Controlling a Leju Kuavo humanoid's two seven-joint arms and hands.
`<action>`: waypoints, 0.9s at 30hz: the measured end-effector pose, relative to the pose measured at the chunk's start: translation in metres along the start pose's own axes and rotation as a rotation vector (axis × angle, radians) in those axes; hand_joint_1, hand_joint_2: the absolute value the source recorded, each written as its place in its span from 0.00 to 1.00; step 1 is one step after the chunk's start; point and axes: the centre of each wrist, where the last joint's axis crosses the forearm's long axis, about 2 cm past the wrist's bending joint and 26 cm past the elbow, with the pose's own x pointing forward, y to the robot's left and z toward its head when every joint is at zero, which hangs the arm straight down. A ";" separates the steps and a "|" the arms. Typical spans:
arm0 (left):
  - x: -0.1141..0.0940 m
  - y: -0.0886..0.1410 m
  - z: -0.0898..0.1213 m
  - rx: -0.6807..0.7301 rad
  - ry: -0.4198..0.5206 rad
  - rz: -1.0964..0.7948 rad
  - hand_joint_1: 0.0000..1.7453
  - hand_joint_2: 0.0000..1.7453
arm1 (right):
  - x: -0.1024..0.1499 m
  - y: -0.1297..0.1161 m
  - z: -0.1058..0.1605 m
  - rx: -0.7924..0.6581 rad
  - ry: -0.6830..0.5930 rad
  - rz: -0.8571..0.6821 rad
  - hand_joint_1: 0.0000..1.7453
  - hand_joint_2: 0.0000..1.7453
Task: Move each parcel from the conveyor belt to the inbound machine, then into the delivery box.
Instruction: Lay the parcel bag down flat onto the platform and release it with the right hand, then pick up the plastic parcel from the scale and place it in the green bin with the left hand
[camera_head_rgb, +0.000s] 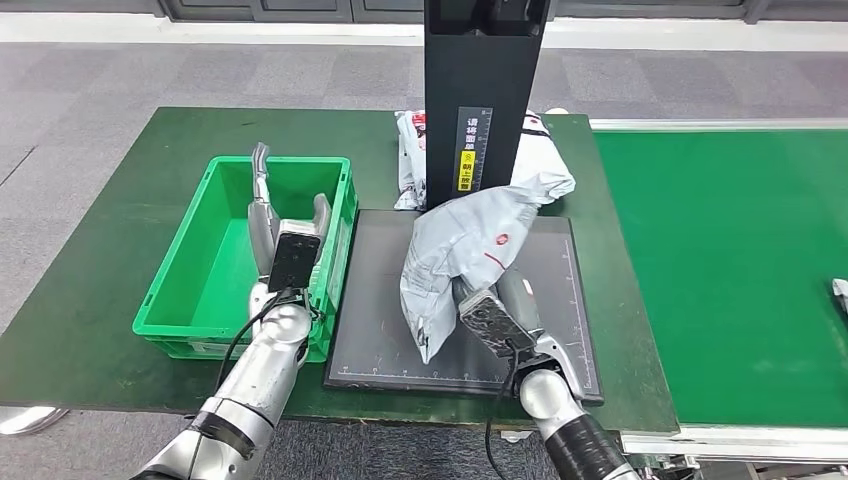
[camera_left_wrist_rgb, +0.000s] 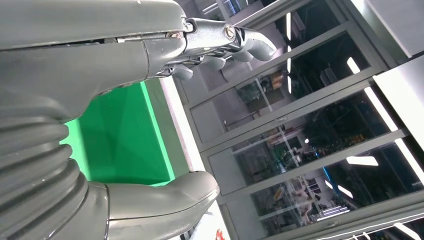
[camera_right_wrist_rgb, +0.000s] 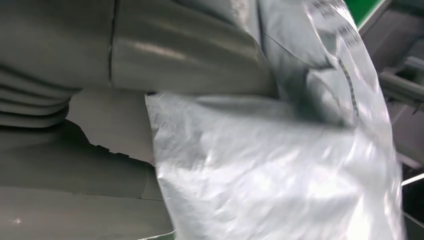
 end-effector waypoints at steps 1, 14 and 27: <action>0.000 0.000 0.000 0.001 -0.002 -0.001 0.00 1.00 | 0.001 -0.002 0.000 -0.001 -0.002 -0.015 0.00 0.00; 0.000 0.002 -0.002 0.009 -0.005 -0.004 0.00 1.00 | 0.003 -0.009 -0.001 -0.028 -0.006 -0.042 0.00 0.00; 0.003 -0.005 0.001 -0.044 0.006 0.047 0.00 1.00 | 0.000 -0.006 0.002 0.082 0.049 -0.139 0.00 0.00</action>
